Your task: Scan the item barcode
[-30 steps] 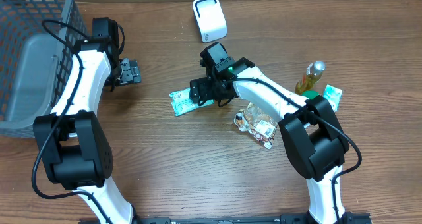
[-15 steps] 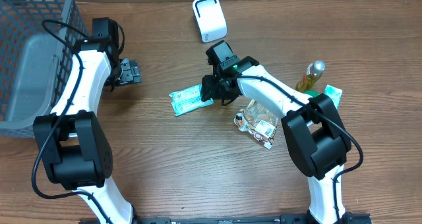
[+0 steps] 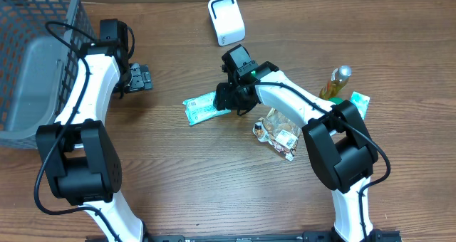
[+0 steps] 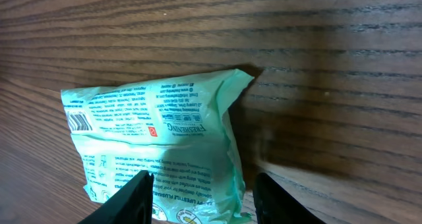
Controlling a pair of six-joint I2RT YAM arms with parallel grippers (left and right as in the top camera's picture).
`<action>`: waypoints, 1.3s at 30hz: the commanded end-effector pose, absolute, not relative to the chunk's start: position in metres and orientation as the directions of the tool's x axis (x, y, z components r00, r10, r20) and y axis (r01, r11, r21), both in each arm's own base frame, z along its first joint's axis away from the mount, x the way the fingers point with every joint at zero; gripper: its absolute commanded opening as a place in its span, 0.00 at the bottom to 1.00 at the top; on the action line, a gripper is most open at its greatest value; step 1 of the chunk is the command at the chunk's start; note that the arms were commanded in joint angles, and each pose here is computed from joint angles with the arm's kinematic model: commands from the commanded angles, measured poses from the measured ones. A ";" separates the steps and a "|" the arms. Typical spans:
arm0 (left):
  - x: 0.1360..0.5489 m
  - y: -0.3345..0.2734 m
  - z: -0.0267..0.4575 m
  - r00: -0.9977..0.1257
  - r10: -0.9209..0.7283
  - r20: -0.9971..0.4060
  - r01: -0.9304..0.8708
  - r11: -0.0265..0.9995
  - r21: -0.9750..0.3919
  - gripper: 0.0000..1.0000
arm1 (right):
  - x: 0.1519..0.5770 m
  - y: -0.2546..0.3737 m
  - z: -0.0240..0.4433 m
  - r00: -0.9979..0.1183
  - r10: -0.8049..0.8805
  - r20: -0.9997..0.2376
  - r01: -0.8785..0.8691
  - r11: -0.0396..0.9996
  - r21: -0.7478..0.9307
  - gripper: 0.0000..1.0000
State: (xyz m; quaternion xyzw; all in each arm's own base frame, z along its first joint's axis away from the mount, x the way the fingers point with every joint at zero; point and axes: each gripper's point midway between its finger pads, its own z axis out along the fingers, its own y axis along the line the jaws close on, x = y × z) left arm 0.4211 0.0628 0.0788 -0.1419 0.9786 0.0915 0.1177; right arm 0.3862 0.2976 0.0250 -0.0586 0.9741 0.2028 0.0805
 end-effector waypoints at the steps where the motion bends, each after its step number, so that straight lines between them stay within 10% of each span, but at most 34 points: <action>1: 0.425 0.070 0.083 -0.931 -0.248 -0.269 -0.297 0.941 0.160 1.00 | 0.383 0.299 0.017 -0.983 -0.084 -0.164 -0.142 0.911 0.388 0.47; 25: 0.425 0.070 0.083 -0.931 -0.248 -0.269 -0.297 0.941 0.160 1.00 | 0.377 0.299 -0.008 -0.985 -0.100 -0.140 -0.143 0.930 0.340 0.47; 39: 0.425 0.070 0.083 -0.931 -0.248 -0.269 -0.297 0.941 0.160 1.00 | 0.394 0.287 0.021 -0.984 -0.060 -0.169 -0.117 0.928 0.353 0.14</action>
